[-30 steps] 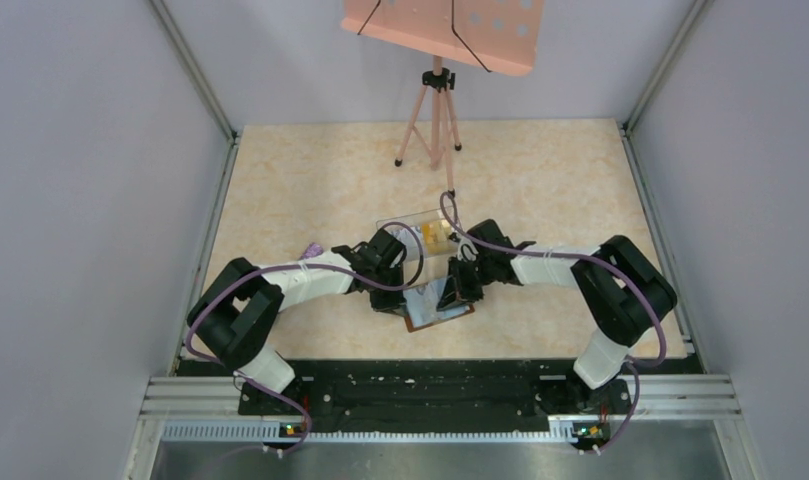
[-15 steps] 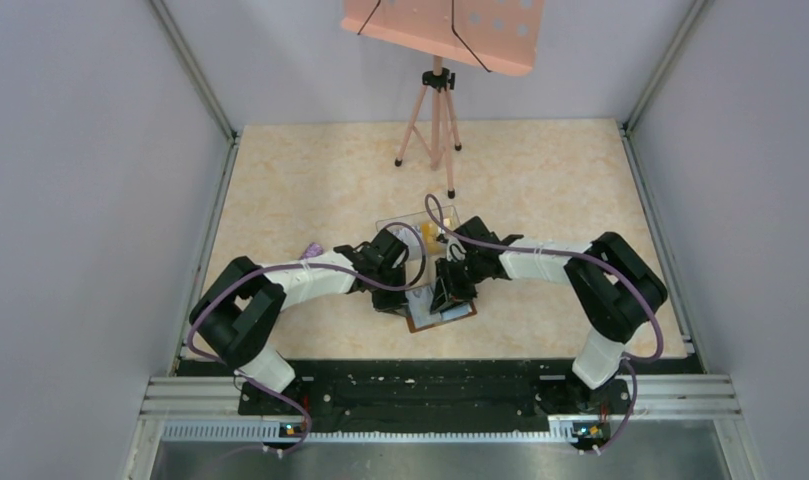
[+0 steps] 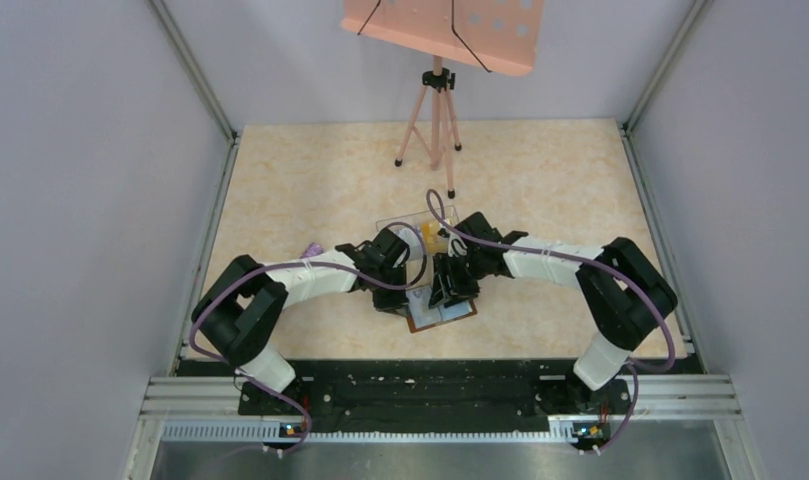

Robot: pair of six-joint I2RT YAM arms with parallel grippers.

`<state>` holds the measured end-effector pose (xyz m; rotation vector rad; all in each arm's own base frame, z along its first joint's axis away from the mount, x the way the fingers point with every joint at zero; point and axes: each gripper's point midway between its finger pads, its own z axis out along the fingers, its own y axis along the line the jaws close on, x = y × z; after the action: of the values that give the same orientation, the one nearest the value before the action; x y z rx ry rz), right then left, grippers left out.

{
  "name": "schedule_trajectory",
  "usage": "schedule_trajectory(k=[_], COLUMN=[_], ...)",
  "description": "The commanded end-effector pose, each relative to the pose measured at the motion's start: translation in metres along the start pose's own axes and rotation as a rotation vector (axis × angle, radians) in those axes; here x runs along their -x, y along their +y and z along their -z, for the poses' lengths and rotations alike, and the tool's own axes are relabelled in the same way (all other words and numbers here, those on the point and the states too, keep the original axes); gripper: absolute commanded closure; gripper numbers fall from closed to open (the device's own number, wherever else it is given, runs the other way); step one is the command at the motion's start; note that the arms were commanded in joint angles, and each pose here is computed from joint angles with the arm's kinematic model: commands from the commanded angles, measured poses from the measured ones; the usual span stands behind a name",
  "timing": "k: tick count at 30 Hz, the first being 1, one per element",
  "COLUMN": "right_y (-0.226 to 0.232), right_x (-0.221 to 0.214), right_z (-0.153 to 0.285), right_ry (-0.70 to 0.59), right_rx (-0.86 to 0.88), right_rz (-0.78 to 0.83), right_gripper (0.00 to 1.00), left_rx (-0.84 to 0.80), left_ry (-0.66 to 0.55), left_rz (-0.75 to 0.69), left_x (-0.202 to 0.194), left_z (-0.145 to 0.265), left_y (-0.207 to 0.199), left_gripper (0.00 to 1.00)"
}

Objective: Put the credit cards into the card holder
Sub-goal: Insert the credit card into the card holder.

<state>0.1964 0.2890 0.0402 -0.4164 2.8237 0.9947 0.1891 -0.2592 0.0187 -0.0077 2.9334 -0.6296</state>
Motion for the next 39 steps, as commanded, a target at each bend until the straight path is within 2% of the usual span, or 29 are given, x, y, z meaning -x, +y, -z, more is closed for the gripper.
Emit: schedule_trajectory(k=[1, 16, 20, 27, 28, 31, 33, 35, 39], right_y=[0.011, 0.012, 0.022, 0.03, 0.033, 0.043, 0.05, 0.056, 0.063], right_x=[0.016, 0.01, 0.009, 0.023, 0.027, 0.044, 0.059, 0.074, 0.111], right_z=[-0.004, -0.022, -0.022, -0.009, -0.005, 0.009, 0.02, 0.03, 0.049], right_ry=[-0.035, 0.026, 0.04, -0.008, -0.022, -0.077, -0.113, -0.148, -0.216], right_rx=[0.032, 0.045, 0.091, 0.071, 0.067, 0.066, 0.078, 0.089, 0.107], right_rz=[0.051, 0.044, 0.051, 0.065, 0.073, 0.095, 0.1, 0.101, 0.102], right_gripper=[0.51, 0.53, 0.58, 0.58, 0.57, 0.53, 0.5, 0.48, 0.45], left_rx=[0.108, 0.117, 0.122, 0.135, 0.135, 0.12, 0.115, 0.092, -0.068], left_ry=[0.041, 0.04, 0.037, -0.039, -0.063, -0.148, -0.218, -0.282, -0.349], left_rz=[-0.017, -0.034, -0.046, -0.075, -0.081, -0.105, -0.116, -0.127, -0.146], left_x=[-0.015, -0.009, -0.006, 0.011, 0.015, 0.029, 0.042, 0.054, 0.073], left_z=[-0.016, -0.016, -0.016, 0.003, 0.008, 0.03, 0.047, 0.064, 0.09], left_y=[0.027, 0.024, 0.023, 0.017, 0.015, 0.007, 0.001, -0.008, -0.038], left_gripper=[1.0, 1.0, 1.0, 1.0, 0.97, 0.74, 0.64, 0.56, 0.5])
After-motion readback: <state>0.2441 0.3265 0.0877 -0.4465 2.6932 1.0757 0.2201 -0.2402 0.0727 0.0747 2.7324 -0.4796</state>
